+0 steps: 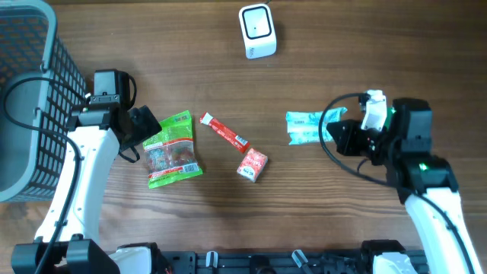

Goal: Scan the item barcode

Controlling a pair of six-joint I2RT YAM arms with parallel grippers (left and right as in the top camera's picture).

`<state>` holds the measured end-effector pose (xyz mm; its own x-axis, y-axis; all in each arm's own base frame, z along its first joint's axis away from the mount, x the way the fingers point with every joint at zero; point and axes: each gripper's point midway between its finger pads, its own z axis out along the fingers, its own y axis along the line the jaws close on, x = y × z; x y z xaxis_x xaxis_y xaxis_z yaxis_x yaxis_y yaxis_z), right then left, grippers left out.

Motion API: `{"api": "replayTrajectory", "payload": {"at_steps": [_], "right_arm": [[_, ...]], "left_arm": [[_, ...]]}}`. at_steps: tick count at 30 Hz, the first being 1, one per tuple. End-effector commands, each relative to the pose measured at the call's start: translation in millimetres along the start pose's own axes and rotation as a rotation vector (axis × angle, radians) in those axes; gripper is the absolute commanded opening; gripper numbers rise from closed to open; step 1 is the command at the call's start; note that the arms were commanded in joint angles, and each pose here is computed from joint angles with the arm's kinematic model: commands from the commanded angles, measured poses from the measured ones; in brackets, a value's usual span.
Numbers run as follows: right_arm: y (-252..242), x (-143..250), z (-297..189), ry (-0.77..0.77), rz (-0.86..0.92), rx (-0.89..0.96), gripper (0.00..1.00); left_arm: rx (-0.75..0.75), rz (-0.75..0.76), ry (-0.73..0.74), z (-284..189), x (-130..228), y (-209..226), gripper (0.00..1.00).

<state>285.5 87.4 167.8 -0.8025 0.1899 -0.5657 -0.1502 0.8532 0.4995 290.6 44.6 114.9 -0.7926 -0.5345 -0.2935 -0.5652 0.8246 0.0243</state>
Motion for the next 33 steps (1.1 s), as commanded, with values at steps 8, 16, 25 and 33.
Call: {"api": "replayTrajectory", "payload": {"at_steps": [8,16,25,33], "right_arm": [[14.2,-6.1,-26.2,0.006,-0.022,0.010,0.04],[20.3,-55.2,-65.8,-0.015,-0.079,0.160,0.04],[28.6,-194.9,-79.4,-0.127,-0.208,0.468,0.04],[51.2,-265.1,25.2,-0.312,-0.463,0.781,0.04]], "left_arm": [[0.009,0.001,-0.014,-4.0,-4.8,-0.8,1.00],[0.009,0.001,-0.014,-4.1,-4.9,-0.9,1.00],[0.009,0.001,-0.014,-4.0,-4.9,-0.8,1.00],[0.009,0.001,-0.014,-4.0,-4.9,-0.8,1.00]]}}
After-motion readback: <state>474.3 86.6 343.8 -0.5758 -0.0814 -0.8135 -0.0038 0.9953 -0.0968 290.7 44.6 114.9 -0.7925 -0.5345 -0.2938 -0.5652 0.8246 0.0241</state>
